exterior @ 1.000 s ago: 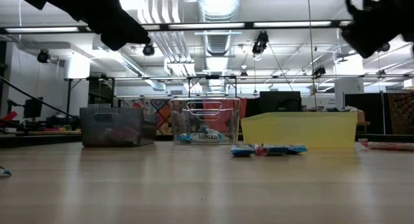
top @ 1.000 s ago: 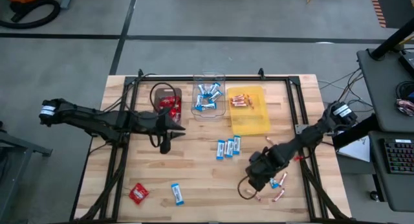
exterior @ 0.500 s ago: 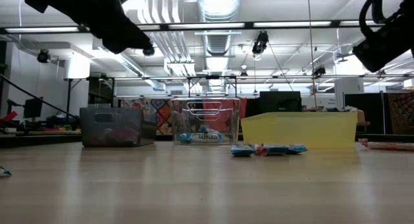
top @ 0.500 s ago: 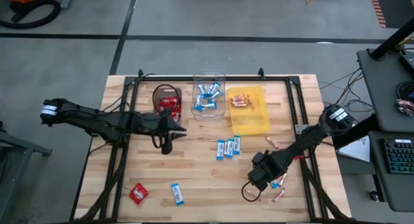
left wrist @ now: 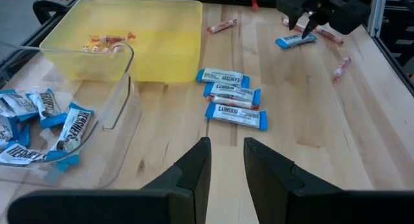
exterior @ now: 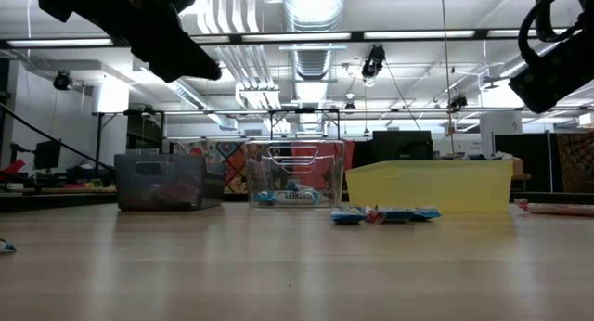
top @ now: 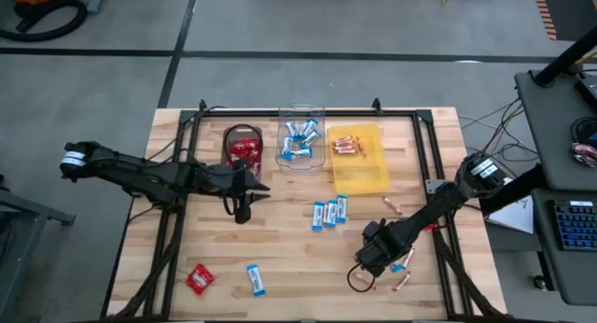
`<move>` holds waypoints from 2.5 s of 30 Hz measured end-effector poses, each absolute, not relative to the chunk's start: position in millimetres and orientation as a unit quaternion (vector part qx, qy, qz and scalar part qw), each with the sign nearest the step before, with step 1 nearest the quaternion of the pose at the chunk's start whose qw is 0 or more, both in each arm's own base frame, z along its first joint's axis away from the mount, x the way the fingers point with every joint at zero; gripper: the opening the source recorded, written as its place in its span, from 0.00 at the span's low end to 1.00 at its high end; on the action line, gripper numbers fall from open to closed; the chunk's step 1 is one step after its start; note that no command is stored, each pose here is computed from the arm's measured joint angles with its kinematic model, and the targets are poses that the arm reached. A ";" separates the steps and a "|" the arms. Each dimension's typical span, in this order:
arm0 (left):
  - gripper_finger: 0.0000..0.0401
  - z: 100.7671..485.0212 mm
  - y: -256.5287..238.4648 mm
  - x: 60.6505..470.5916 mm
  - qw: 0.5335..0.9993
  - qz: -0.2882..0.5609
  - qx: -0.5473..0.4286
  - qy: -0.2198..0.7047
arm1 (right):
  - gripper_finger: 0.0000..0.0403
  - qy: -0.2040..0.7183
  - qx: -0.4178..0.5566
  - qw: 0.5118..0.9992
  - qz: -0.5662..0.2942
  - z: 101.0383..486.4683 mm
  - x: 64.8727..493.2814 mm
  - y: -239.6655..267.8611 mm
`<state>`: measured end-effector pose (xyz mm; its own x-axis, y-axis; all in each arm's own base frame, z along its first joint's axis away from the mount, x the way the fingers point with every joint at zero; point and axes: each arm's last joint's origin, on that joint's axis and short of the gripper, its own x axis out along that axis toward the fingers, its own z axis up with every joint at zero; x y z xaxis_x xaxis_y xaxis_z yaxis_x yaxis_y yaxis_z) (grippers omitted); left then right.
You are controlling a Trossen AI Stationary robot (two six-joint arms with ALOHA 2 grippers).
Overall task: Sort candy
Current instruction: Put the white chocolate into the transparent bin
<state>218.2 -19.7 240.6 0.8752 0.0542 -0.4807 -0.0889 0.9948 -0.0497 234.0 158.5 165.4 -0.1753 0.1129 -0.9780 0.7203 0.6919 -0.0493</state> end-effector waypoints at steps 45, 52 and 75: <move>0.19 244.9 -31.7 218.8 0.973 0.012 -0.043 0.225 | 0.07 0.464 0.238 0.835 -0.176 260.4 294.0 103.9; 0.19 243.2 -38.9 211.3 0.966 0.002 -0.069 0.249 | 0.07 0.345 0.120 0.918 -0.157 301.6 342.6 32.4; 0.19 237.1 -50.0 197.8 0.949 0.003 -0.091 0.301 | 0.08 0.206 0.237 0.900 -0.303 226.2 402.4 -186.4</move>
